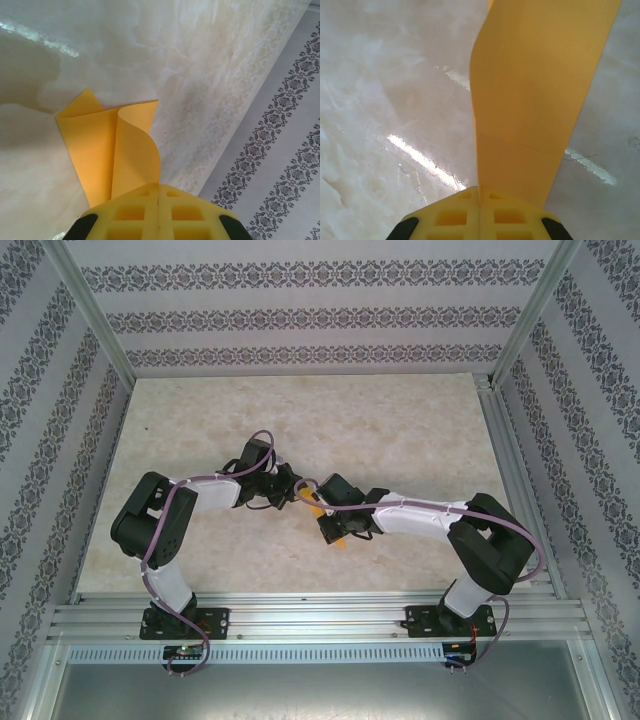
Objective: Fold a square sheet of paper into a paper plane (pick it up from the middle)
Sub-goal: Turn over the paper at the center of the table, then fold the wing for the fifth time at the center of the table.
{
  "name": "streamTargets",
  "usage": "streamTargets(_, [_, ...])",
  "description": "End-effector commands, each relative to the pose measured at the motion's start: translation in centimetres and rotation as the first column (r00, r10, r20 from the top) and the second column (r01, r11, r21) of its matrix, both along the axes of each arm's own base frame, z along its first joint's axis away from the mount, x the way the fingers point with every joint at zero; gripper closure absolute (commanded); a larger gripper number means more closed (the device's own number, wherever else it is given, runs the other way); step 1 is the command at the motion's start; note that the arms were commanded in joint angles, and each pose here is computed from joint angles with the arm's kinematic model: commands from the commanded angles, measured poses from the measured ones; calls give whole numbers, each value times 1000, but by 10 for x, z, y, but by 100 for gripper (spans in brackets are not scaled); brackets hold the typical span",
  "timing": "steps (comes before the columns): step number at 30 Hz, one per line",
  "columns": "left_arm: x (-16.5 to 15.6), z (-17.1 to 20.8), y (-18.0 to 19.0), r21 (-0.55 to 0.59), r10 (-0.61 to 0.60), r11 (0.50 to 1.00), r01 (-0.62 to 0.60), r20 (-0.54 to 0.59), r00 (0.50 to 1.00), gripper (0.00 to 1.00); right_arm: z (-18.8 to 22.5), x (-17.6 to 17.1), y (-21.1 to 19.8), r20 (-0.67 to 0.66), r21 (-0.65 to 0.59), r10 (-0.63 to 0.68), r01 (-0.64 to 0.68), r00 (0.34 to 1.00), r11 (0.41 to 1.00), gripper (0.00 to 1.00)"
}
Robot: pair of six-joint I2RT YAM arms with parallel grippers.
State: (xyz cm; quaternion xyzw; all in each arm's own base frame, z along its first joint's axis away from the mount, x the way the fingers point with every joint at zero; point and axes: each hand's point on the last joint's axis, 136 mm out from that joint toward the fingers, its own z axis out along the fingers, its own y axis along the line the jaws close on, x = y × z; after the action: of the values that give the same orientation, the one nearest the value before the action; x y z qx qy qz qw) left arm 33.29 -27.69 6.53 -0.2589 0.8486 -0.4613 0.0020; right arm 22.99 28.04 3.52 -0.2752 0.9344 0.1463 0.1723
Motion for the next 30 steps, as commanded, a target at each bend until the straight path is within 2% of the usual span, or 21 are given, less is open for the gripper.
streamTargets(1, [6,11,-5,5,-5,1000,5,29,1000,96,6,4,7,-16,80,-23,24,1000,996,100])
streamTargets(4, [8,18,-2,24,-16,1000,15,51,999,73,8,4,15,-60,151,-35,44,998,988,100])
streamTargets(6, [9,24,0,34,-20,999,17,72,997,61,8,5,18,-85,189,-44,59,995,980,100])
streamTargets(8, [9,31,3,42,-18,999,14,90,996,46,10,7,23,-105,226,-47,70,993,972,100])
streamTargets(11, [5,32,6,49,-20,999,16,77,997,39,12,11,26,-99,258,-51,75,994,963,100])
streamTargets(17, [-6,18,2,9,-9,1000,10,-7,1000,39,14,16,26,-40,238,-34,43,999,970,99])
streamTargets(23, [-3,12,-5,-7,-21,1000,21,-23,1000,45,10,15,26,-25,203,-17,22,1000,979,97])
streamTargets(30, [-5,4,-6,12,-31,999,31,-48,998,67,9,14,28,-7,174,-7,8,1000,985,95])
